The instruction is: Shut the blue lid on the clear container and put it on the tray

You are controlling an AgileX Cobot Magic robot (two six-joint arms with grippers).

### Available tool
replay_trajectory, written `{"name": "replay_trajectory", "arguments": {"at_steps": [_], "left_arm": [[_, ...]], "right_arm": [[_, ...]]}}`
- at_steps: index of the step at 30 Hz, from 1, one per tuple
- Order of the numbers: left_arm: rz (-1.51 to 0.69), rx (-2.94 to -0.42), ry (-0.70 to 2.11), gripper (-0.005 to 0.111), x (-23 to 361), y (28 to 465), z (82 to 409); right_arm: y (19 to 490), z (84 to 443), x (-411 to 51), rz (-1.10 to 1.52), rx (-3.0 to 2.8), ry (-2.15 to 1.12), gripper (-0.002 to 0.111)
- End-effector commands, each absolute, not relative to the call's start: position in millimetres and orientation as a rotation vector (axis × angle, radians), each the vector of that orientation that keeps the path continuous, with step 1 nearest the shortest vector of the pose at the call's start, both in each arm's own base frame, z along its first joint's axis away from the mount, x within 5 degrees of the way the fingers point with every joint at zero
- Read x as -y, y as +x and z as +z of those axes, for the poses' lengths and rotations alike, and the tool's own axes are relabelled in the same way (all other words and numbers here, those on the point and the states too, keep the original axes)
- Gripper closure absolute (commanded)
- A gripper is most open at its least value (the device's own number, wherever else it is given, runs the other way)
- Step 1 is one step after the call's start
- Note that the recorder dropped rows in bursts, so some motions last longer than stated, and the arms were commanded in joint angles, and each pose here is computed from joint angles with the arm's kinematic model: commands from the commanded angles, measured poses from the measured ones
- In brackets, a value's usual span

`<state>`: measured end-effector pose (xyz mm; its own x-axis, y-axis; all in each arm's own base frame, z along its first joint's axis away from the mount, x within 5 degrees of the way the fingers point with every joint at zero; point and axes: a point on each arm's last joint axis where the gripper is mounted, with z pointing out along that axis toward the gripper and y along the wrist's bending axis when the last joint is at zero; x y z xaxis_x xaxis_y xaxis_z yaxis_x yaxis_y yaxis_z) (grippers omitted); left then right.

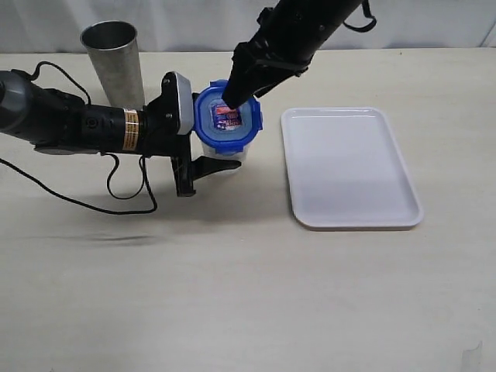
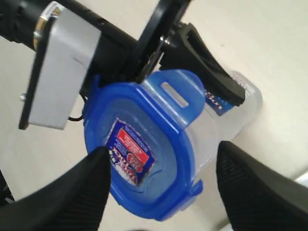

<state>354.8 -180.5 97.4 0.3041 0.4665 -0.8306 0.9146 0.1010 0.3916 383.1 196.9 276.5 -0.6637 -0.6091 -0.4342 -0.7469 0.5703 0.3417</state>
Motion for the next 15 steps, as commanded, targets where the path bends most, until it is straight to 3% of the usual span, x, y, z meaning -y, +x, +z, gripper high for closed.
{"name": "replay_trajectory", "arguments": {"at_steps": [1, 7, 15], "left_arm": [[-0.514, -1.250, 1.596, 0.107, 183.0, 351.3, 97.6], [-0.460, -1.146, 1.673, 0.107, 183.2, 349.3, 97.0], [-0.457, -1.122, 1.678, 0.107, 183.7, 348.9, 97.7]], "right_arm": [[372.5, 305.5, -192.1, 0.638, -2.385, -1.263, 0.047], [351.7, 325.1, -208.4, 0.518, -2.126, -1.578, 0.047], [335.6, 297.8, -249.4, 0.148, -2.095, -1.841, 0.051]]}}
